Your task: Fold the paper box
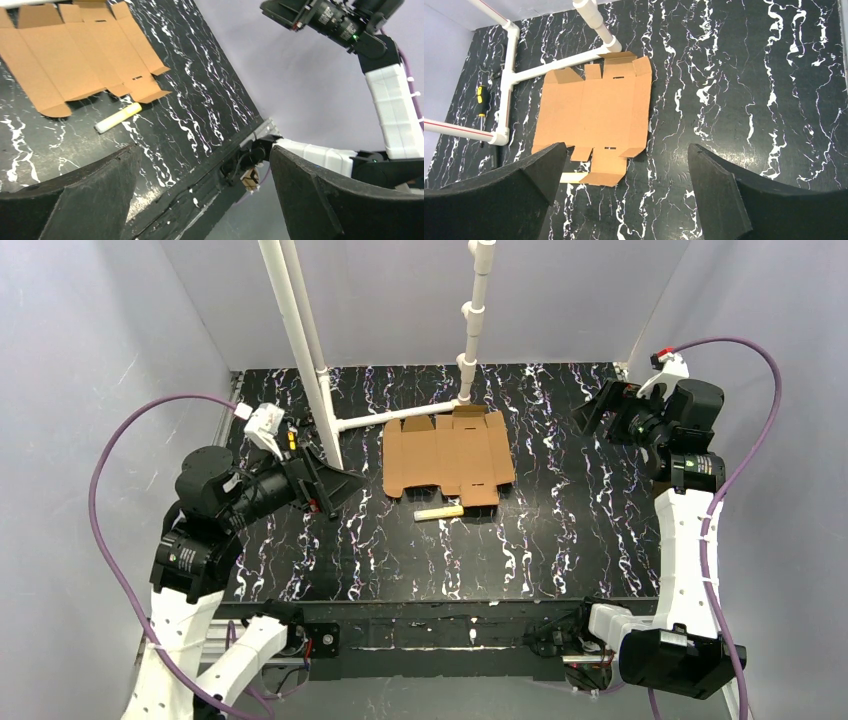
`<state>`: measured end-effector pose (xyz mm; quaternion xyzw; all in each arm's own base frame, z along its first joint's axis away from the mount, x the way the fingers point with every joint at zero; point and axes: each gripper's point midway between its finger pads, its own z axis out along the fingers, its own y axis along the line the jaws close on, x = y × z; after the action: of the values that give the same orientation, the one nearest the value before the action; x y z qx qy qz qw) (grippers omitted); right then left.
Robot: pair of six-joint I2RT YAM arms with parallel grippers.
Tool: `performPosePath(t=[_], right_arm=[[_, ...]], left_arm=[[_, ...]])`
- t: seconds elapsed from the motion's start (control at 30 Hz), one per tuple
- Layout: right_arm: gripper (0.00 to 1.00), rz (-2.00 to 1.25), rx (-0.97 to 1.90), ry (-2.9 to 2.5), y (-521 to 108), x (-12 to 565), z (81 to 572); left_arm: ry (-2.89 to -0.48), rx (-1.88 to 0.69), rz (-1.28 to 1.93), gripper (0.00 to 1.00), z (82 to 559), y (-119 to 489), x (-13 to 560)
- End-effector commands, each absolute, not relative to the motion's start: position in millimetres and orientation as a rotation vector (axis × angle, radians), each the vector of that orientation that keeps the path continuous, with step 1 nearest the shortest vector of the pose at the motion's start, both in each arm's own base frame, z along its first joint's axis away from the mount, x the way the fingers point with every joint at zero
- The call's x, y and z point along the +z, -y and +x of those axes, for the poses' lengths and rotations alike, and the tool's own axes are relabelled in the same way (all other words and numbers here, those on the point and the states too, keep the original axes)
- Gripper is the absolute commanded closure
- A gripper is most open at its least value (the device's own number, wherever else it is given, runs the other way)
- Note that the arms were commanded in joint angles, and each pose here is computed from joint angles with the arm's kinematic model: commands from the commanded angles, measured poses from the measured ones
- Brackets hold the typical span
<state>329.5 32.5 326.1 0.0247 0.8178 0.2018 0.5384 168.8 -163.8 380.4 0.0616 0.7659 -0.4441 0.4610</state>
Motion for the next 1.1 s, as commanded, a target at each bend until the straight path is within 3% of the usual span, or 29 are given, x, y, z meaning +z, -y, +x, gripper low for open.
performPosePath(t=[0.0, 0.37, 0.53, 0.67, 0.9, 1.07], right_arm=[[0.00, 0.036, 0.509, -1.905, -36.6, 334.5, 328.0], [0.00, -0.075, 0.562, -1.923, -47.3, 320.1, 326.1], [0.00, -0.508, 0.687, -1.855, -81.1, 296.3, 301.6], [0.00, -0.787, 0.829, -1.803, -101.7, 238.9, 272.1], [0.00, -0.858, 0.908, -1.798, -106.9, 205.6, 265.1], [0.00, -0.955, 0.909, -1.784, -107.0, 189.1, 256.5]], left_arm=[[-1.855, -1.148, 0.262, 0.00, 157.8, 178.5, 398.9], [-1.970, -0.962, 0.601, 0.01, 141.8, 236.0, 362.3], [-2.022, -0.700, 0.747, 0.01, 147.9, 251.2, 320.4], [-2.027, -0.376, 0.782, 0.01, 180.6, 233.2, 248.9], [-1.872, -0.674, 0.697, 0.01, 173.1, 268.3, 241.2], [-2.014, -0.579, 0.770, 0.01, 170.9, 264.5, 210.6]])
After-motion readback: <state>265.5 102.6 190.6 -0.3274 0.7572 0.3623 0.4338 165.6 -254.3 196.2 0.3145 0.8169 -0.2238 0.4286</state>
